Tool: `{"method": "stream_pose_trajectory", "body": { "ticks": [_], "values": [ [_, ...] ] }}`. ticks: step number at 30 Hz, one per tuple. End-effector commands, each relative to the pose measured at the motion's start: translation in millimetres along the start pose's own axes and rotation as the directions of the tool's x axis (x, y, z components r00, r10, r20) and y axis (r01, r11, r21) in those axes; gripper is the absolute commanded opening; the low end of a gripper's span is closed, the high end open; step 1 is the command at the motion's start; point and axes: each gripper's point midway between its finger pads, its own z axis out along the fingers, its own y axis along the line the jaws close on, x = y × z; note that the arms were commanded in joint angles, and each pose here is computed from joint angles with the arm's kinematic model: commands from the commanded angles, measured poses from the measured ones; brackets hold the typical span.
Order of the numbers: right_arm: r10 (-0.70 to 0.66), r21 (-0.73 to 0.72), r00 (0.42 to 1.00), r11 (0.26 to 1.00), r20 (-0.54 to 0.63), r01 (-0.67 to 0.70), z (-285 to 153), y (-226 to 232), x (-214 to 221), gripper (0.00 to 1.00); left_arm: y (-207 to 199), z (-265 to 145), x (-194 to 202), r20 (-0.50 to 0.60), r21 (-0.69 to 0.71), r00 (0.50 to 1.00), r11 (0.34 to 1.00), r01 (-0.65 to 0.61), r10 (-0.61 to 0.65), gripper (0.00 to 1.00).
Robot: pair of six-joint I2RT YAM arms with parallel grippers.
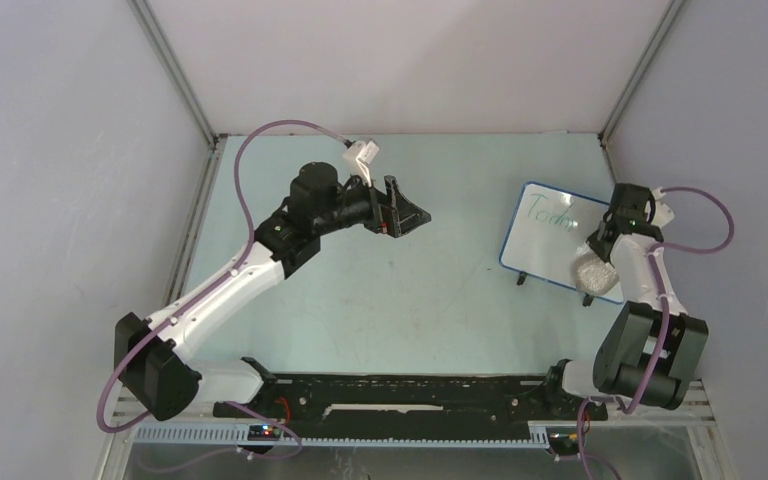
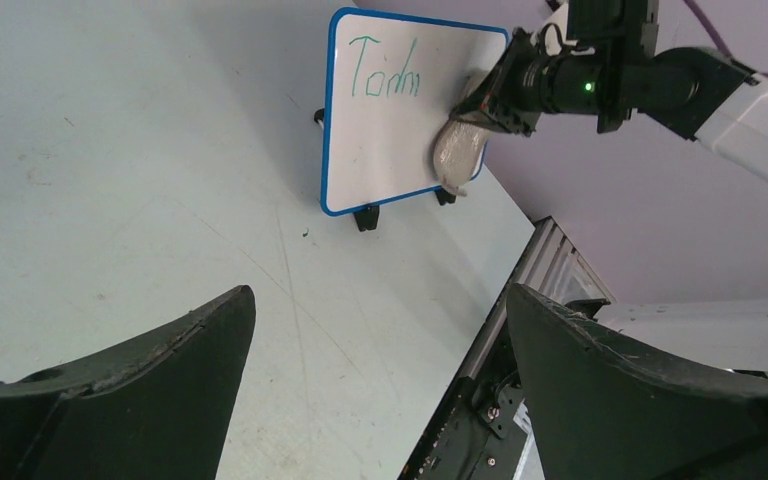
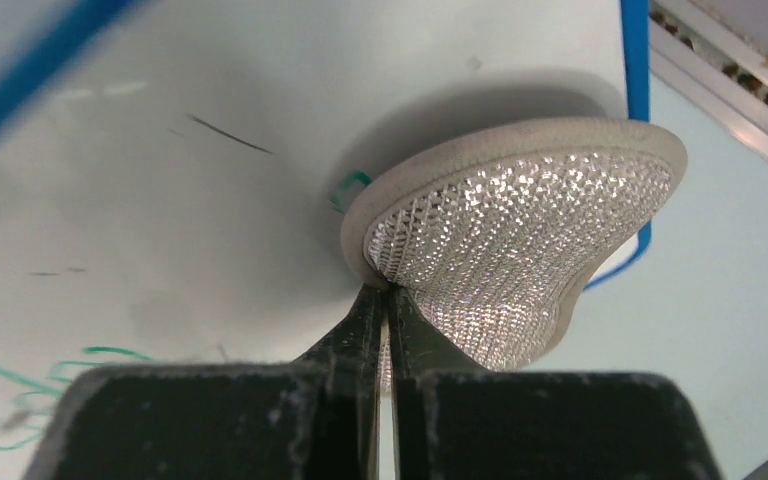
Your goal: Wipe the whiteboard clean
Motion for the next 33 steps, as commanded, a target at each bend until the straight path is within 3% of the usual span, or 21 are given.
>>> {"method": "stream_pose_trajectory", "body": {
  "ticks": [1,4,10,20,26,33],
  "values": [
    [0.001,0.027,0.997,1.000,-0.082,0.001,8,-19,34,0.00,-1,1,3,0.001,0.007,1.000,1.000,-0.012,0.012,0.98],
    [-0.015,0.004,0.999,1.000,-0.030,0.015,-11,-20,18,0.00,0,1,3,0.001,0.005,1.000,1.000,-0.011,0.011,0.98],
    [0.028,-0.046,0.980,0.999,0.198,-0.019,-62,-17,-62,0.00,1,2,4,-0.005,0.004,1.000,1.000,-0.008,0.008,0.98],
    [0.072,-0.120,0.967,0.992,0.246,-0.044,-67,29,-122,0.00,8,6,8,-0.020,-0.021,1.000,1.000,-0.016,0.016,0.98],
    [0.045,-0.054,0.988,0.998,0.150,-0.037,-31,29,-100,0.00,8,6,8,-0.022,-0.023,1.000,1.000,-0.019,0.018,0.98],
    [0.032,0.043,0.999,0.999,-0.001,-0.032,8,-7,-30,0.00,7,5,6,-0.017,-0.019,1.000,1.000,-0.020,0.020,0.98]
  ]
}}
